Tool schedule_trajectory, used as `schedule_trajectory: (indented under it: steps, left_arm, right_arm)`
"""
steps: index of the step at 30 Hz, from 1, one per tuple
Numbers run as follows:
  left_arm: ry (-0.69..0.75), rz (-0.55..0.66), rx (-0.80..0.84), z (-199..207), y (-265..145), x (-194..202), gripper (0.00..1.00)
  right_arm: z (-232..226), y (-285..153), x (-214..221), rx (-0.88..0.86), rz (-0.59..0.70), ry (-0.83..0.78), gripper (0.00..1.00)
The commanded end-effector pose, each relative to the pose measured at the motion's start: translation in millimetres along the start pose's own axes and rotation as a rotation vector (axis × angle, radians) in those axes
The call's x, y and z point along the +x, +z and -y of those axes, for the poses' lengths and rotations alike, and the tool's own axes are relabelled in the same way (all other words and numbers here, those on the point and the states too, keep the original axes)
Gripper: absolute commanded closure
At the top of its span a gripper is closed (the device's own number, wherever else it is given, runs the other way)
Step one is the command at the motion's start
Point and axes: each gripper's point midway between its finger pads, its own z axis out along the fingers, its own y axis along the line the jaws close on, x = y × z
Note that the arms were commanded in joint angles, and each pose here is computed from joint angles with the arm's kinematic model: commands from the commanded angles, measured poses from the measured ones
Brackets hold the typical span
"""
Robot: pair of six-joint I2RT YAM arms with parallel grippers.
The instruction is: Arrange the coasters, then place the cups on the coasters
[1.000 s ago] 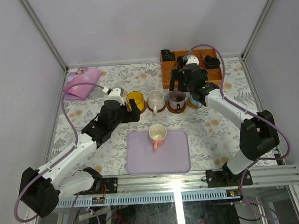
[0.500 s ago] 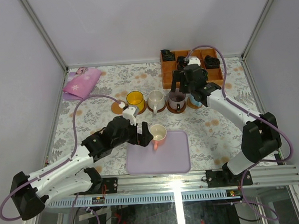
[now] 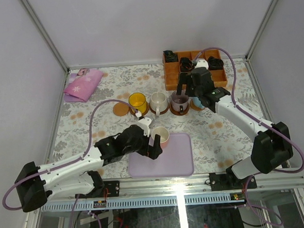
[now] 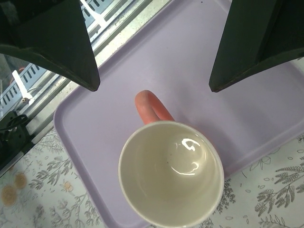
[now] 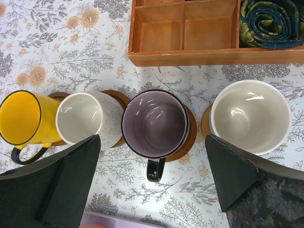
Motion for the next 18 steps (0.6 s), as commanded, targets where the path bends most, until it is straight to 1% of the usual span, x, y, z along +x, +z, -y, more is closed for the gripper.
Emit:
schedule_trajectory:
  steps: [1, 5, 11, 18]
  left_arm:
    - [0.03, -0.004, -0.002, 0.7, 8.4, 4.8, 0.0]
    - [0.049, -0.021, -0.029, -5.7, 19.8, 10.3, 0.0]
    - [0.078, -0.009, -0.053, -9.3, 35.1, 6.7, 0.02]
    - [0.103, -0.018, -0.057, -8.2, 45.4, 3.8, 0.11]
  right_arm:
    - [4.4, -10.2, -14.5, 0.018, 0.048, 0.012, 0.01]
    - [2.7, -9.7, -15.2, 0.012, 0.05, 0.011, 0.01]
    - [3.2, -8.9, -12.4, 0.011, 0.045, 0.01, 0.01]
    - [4.6, -9.3, -9.3, 0.011, 0.044, 0.009, 0.01]
